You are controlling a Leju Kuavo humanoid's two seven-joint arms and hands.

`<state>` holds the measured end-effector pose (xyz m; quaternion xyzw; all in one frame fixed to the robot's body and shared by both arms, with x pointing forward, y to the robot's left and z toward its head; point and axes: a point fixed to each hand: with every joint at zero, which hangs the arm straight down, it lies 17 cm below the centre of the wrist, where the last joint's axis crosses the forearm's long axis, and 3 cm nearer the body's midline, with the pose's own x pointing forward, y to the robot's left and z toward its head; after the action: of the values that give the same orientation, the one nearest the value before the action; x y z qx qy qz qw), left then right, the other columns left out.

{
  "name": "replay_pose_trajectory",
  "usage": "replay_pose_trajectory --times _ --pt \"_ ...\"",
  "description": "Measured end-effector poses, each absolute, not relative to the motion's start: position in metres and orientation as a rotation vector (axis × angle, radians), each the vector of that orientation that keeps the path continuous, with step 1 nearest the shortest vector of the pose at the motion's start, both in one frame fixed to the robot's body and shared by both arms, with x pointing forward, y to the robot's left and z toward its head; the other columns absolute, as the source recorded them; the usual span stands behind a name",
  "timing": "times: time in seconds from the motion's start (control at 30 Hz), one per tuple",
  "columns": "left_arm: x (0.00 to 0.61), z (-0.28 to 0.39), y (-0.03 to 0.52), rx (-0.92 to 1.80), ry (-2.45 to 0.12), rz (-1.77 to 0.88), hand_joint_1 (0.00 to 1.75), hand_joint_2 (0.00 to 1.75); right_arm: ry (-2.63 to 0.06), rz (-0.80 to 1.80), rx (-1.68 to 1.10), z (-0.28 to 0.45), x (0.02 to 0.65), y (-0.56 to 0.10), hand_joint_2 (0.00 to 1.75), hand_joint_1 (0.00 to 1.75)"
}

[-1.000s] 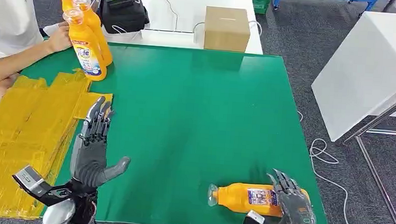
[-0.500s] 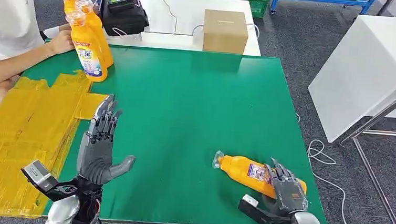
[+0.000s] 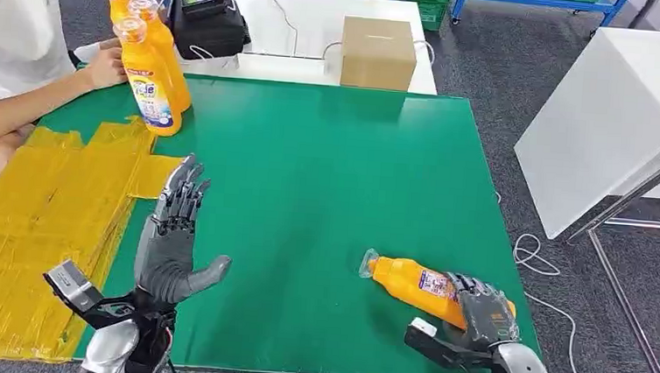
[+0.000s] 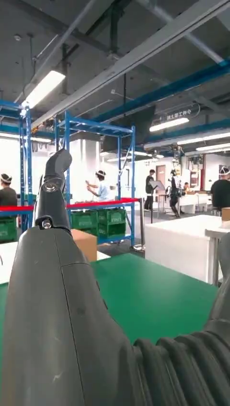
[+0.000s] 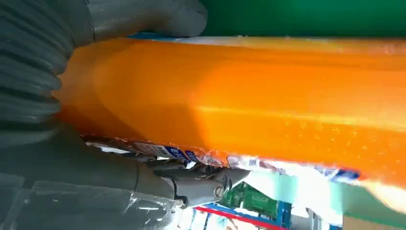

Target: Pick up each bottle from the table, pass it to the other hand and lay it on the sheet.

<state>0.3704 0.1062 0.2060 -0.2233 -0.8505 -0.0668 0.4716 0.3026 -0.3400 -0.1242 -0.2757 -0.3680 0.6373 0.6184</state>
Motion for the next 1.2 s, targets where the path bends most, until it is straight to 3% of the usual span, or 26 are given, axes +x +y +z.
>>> replay_pose_trajectory --times 0.43,0.7,0.9,1.2 --pt "0.37 0.196 0.087 -0.552 -2.011 -0.258 0.0 1.75 -1.367 0.858 -0.616 -0.017 0.407 -0.259 1.75 1.75" --pt "0.381 0.165 0.027 -0.665 -1.787 -0.465 0.0 1.75 -1.7 0.36 -0.37 0.08 0.458 -0.206 1.75 1.75" --pt "0.388 0.165 0.005 -0.735 -1.729 -0.51 0.0 1.75 -1.739 0.305 -0.186 0.097 0.463 -0.145 1.75 1.75" --pt "0.402 0.167 -0.001 -0.796 -1.671 -0.465 0.0 1.75 -1.672 0.533 0.073 0.065 0.423 -0.015 1.75 1.75"
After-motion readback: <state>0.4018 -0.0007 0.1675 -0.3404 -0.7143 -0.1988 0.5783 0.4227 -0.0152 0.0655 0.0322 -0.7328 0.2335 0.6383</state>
